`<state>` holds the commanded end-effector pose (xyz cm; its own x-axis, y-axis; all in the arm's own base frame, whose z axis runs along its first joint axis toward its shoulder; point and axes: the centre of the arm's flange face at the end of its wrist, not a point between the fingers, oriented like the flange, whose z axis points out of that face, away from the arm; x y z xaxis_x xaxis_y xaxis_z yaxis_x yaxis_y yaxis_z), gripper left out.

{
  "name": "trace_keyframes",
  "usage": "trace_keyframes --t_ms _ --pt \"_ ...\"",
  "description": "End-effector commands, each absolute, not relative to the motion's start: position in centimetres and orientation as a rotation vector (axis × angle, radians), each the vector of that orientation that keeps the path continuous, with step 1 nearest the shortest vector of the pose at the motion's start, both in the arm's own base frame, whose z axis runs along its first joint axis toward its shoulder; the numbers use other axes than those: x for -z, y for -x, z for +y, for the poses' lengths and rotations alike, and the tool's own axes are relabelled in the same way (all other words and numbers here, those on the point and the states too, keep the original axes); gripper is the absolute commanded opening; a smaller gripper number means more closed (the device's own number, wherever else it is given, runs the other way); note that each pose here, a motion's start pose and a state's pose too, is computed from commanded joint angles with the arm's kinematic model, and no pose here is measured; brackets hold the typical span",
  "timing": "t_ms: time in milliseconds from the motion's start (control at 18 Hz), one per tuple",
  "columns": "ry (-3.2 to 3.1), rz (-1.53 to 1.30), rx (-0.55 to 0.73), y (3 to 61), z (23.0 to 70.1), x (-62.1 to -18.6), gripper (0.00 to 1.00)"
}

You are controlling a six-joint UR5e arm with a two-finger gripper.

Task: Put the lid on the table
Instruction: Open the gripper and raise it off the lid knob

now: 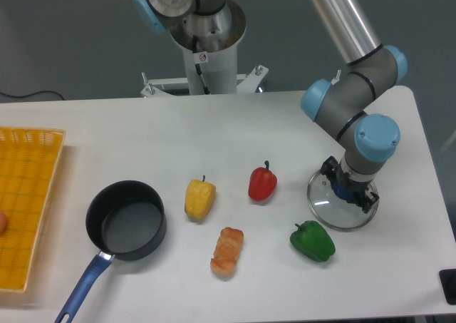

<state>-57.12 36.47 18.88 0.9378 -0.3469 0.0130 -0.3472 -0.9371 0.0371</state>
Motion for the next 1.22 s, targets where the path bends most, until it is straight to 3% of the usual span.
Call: trace_keyframes --t_ms 222,1222 --pt "-3.055 -0.547 -0.005 57.1 36.5 -19.1 1.0" --pt "-3.047 -0.669 0.165 55.4 36.2 -27.7 1.0"
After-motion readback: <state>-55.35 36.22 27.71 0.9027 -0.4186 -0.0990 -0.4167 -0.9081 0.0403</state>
